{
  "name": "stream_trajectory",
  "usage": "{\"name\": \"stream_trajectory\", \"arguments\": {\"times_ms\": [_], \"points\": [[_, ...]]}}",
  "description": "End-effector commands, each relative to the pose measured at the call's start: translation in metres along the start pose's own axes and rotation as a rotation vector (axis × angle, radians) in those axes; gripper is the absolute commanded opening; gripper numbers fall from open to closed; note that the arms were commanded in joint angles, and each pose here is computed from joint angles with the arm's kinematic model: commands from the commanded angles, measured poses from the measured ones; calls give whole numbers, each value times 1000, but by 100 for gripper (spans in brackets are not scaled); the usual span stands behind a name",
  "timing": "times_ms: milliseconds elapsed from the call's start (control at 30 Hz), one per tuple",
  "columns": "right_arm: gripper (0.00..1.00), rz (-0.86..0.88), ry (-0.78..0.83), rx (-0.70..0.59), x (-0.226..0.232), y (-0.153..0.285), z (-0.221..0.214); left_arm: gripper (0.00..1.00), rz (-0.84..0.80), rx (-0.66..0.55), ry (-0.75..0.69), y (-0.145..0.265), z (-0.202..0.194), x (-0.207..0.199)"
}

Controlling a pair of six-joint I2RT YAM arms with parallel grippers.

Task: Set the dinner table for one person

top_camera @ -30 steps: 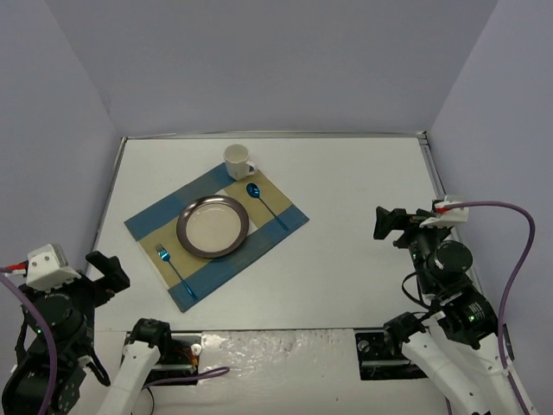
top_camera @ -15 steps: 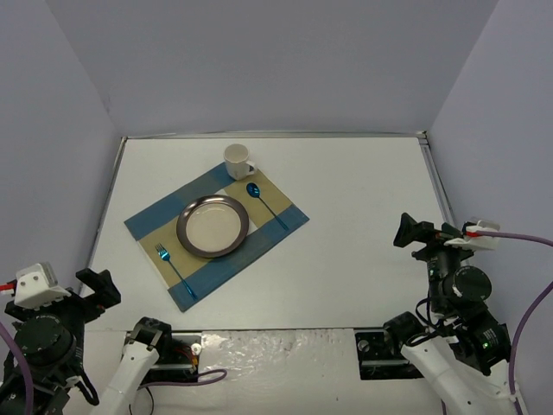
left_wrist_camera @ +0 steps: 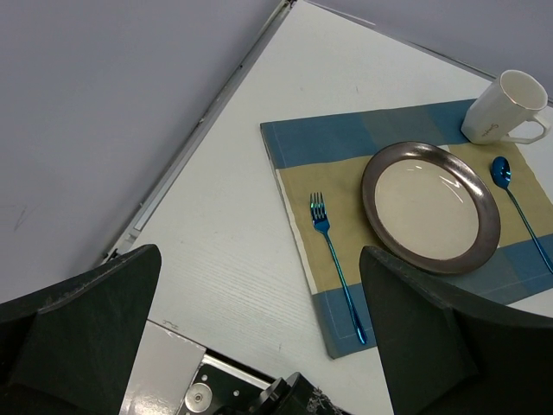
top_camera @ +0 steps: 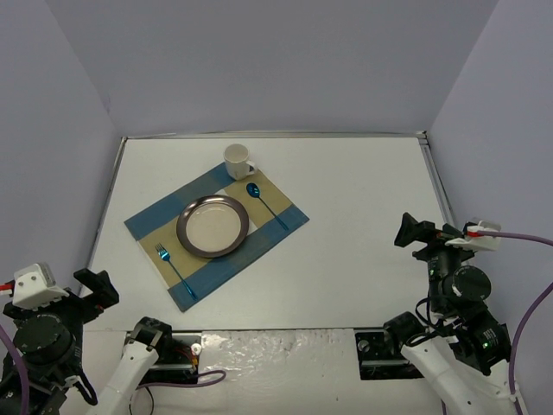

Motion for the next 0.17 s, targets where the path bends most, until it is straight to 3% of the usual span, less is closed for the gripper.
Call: {"name": "stream_trajectory", "arguments": {"times_ms": [0, 133], "points": [[100, 5, -16, -40, 8, -6, 14, 97, 15, 2, -3, -7, 13, -5], [100, 9, -11, -39, 9, -6, 15, 97, 14, 5, -5, -8, 14, -7]]}}
Point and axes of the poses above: each gripper's point midway between its finger pads, its own y axis back along the fingers, its own x axis along the line the jaws close on, z = x × y, the point moved 5 cm from there along y, back along the fingers, and after that the axes turned 8 degrees about -y, right-handed, at the moved point
